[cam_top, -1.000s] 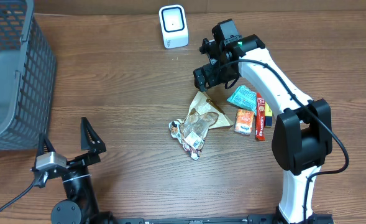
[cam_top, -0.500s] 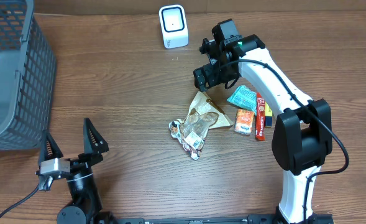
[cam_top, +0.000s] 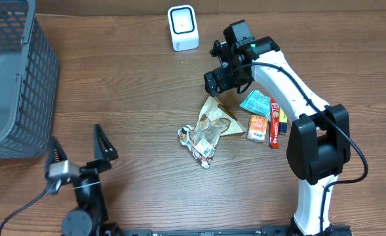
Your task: Scan the item barcode
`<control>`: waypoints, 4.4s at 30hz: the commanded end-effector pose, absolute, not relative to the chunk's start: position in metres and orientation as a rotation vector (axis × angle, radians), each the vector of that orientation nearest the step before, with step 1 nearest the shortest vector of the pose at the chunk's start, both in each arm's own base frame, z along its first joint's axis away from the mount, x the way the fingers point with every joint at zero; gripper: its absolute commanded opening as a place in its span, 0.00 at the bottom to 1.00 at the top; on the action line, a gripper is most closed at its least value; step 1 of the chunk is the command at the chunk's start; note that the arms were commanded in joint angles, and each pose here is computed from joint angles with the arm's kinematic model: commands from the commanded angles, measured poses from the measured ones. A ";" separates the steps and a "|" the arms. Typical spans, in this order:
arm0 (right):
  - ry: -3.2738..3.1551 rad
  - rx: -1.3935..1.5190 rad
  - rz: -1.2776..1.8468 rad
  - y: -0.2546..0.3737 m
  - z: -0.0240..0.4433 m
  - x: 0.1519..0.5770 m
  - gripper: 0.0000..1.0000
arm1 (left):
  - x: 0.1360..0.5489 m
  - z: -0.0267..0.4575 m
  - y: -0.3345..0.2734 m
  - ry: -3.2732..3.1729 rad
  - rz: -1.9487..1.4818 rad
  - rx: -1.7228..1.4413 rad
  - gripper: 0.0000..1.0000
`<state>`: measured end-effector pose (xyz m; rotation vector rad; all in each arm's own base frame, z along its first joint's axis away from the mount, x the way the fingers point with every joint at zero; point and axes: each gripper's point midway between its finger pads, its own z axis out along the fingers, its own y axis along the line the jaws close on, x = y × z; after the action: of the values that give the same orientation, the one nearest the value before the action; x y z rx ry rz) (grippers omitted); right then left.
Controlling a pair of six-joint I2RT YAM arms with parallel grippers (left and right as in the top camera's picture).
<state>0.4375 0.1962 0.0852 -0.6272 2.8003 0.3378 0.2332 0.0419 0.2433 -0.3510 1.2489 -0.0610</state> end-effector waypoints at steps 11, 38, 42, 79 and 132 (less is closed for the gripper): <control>2.807 -0.617 0.333 0.192 0.082 0.439 1.00 | 0.243 0.160 0.035 1.597 -0.009 -0.321 1.00; 2.807 -0.617 0.333 0.193 0.082 0.438 1.00 | 0.243 0.160 0.035 1.597 -0.009 -0.321 1.00; 2.807 -0.617 0.333 0.193 0.082 0.438 1.00 | 0.243 0.160 0.035 1.598 -0.008 -0.321 1.00; 2.576 -0.611 0.354 0.195 0.186 0.432 1.00 | 0.243 0.160 0.035 1.598 -0.008 -0.321 1.00; 1.647 -0.297 0.193 0.036 0.440 0.089 1.00 | 0.243 0.160 0.035 1.598 -0.008 -0.321 1.00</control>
<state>0.0900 0.0330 0.4571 -0.2869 1.6420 0.1808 0.2430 0.0382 0.1598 -0.3475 1.5983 -0.0107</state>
